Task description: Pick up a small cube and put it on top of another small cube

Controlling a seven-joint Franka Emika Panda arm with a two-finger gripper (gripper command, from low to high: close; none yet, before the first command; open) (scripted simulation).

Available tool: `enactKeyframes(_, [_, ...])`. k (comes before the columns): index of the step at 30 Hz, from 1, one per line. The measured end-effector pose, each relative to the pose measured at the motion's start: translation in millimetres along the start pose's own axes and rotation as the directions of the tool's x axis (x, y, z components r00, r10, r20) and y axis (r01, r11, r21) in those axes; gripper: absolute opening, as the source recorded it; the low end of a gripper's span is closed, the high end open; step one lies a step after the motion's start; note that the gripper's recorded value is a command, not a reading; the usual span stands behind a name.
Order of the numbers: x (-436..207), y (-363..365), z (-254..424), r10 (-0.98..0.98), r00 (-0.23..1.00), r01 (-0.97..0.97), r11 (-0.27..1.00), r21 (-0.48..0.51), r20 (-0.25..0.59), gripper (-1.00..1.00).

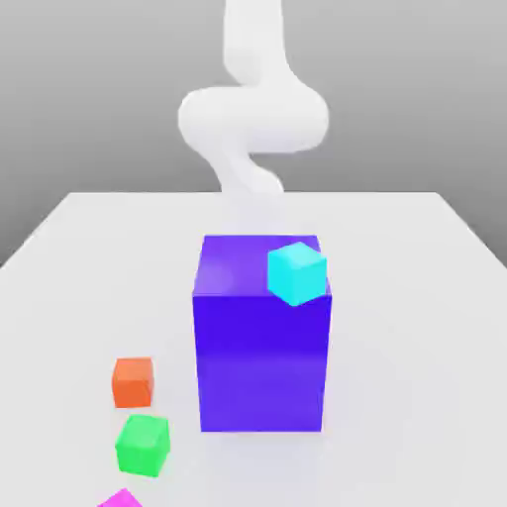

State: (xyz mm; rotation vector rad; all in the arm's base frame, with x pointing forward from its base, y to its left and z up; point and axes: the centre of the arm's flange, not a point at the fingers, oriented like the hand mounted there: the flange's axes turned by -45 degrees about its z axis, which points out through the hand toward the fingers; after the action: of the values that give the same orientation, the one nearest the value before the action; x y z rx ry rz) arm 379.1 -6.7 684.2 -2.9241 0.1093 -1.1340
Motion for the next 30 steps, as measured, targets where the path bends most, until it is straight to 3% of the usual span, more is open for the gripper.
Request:
enactKeyframes(15, [-34, 63, 255, 0.333, 0.890, -0.283, 0.939, -0.195, 0.311, 0.00])
enactKeyframes(30, [-196, 136, 463, 0.645, 0.590, -0.467, 0.763, -0.446, 0.486, 0.00])
